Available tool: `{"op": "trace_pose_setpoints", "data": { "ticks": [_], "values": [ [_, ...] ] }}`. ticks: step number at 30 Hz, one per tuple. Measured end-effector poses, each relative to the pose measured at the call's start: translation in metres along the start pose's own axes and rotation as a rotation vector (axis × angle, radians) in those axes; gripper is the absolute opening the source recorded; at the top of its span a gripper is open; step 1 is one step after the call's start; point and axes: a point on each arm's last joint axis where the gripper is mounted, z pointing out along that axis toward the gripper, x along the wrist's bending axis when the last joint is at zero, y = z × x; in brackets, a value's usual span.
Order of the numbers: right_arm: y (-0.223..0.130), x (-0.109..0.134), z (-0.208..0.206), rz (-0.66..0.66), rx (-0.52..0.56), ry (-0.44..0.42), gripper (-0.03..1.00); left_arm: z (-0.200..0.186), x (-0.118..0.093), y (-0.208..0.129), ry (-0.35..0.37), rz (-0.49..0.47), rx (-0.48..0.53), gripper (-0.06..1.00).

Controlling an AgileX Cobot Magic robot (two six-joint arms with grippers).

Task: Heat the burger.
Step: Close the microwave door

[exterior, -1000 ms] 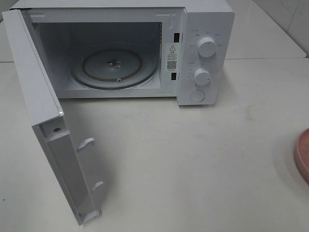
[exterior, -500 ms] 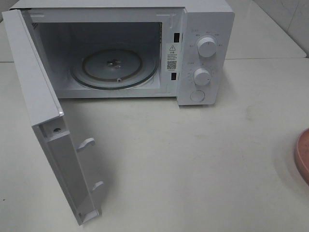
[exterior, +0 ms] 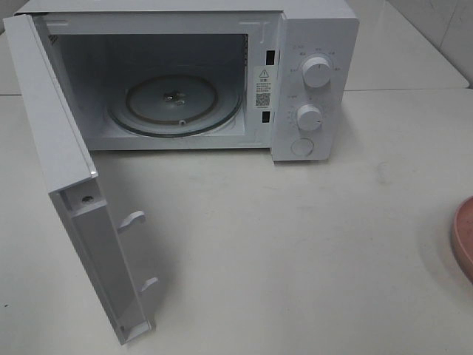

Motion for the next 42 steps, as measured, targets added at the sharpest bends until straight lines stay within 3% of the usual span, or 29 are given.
{"op": "trace_pose_setpoints", "data": {
  "ticks": [30, 36, 42],
  "values": [
    [0.0, 0.0, 0.0, 0.0, 0.0, 0.0, 0.76, -0.002, 0.0, 0.003, 0.0, -0.001, -0.026, 0.96],
    [0.0, 0.0, 0.0, 0.0, 0.0, 0.0, 0.76, -0.001, 0.001, 0.015, 0.007, -0.003, -0.065, 0.82],
    [0.0, 0.0, 0.0, 0.0, 0.0, 0.0, 0.76, 0.015, 0.005, 0.029, 0.01, -0.015, -0.031, 0.5]
  ]
}}
